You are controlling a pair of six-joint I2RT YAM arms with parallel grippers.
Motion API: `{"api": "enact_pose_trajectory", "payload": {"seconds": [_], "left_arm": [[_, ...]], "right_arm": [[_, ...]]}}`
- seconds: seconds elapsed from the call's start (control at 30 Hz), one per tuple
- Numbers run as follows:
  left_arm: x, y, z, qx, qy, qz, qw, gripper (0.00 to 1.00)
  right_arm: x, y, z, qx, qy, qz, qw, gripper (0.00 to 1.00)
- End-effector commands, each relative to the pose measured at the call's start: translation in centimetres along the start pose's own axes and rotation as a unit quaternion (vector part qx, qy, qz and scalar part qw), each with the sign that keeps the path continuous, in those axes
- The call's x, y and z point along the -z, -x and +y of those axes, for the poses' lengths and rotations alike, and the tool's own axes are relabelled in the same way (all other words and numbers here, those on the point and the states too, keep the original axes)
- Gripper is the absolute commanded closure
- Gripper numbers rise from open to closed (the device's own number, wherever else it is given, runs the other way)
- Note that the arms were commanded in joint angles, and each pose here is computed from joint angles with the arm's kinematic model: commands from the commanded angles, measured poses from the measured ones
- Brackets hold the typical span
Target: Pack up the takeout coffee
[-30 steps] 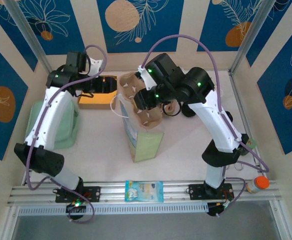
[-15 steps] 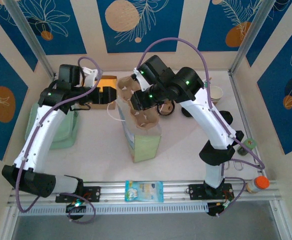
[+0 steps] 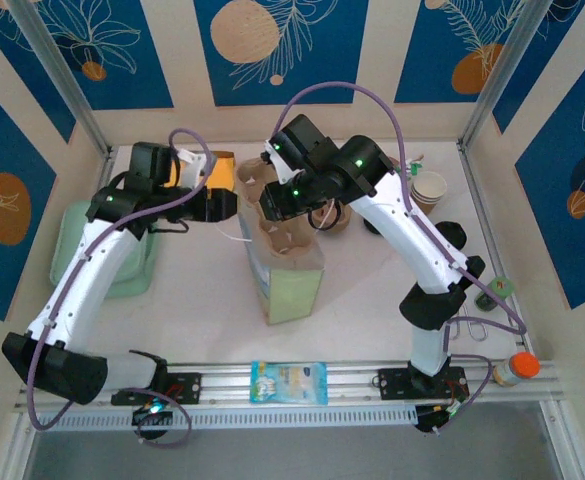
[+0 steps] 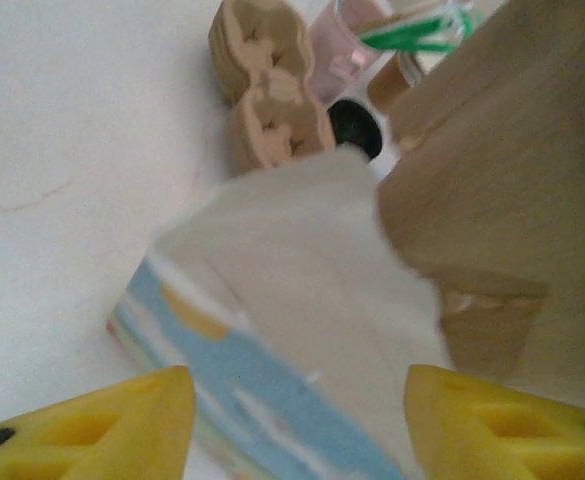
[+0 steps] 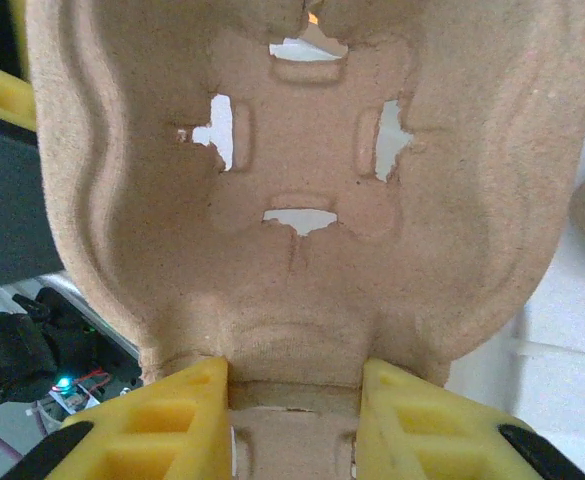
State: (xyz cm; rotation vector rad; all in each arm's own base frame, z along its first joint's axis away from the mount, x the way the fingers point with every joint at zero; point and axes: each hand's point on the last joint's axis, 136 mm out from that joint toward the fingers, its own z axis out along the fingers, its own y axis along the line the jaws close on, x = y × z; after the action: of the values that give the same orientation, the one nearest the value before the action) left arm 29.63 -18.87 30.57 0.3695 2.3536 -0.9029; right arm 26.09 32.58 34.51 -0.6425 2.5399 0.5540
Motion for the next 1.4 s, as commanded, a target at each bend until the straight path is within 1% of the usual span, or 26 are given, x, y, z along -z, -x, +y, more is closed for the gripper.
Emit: {"api": "enact_pose_trajectory", "payload": {"seconds": [0.0, 0.27, 0.37, 0.43, 0.6, 0.87, 1.07, 1.37], "left_arm": [[0.4, -1.4, 0.0, -0.004, 0.008, 0.007, 1.000, 0.50], [0.6, -1.8, -0.1, 0.003, 0.002, -0.002, 1.000, 0.77], [0.7, -1.8, -0.3, 0.005, -0.002, -0.006, 1.000, 0.84], [0.8, -1.9, -0.5, 0.006, -0.006, -0.007, 1.000, 0.87], [1.1, -2.5, -1.0, 0.006, -0.013, -0.009, 1.000, 0.89], [0.8, -3.9, -1.1, 0.010, -0.018, 0.002, 1.000, 0.91], [1.2, -3.9, -1.4, 0.008, -0.020, -0.003, 1.000, 0.91], [1.8, -4.0, -1.9, 0.009, -0.026, -0.012, 1.000, 0.92]], "right_arm": [[1.0, 0.1, 0.9, -0.005, 0.021, -0.012, 1.000, 0.70], [0.2, -0.1, 0.3, -0.012, 0.005, -0.003, 1.000, 0.70], [-0.1, -0.3, 0.0, -0.017, 0.001, 0.000, 1.000, 0.70], [-0.5, -0.5, 0.0, -0.019, 0.004, 0.004, 1.000, 0.70], [-1.7, -1.0, -0.3, -0.024, 0.000, 0.018, 1.000, 0.70], [-2.5, -1.2, -1.5, -0.022, -0.033, 0.022, 0.999, 0.71], [-2.7, -1.3, -2.3, -0.017, -0.060, 0.022, 0.998, 0.71], [-2.9, -1.9, -2.0, 0.008, -0.099, 0.024, 0.995, 0.72]]}}
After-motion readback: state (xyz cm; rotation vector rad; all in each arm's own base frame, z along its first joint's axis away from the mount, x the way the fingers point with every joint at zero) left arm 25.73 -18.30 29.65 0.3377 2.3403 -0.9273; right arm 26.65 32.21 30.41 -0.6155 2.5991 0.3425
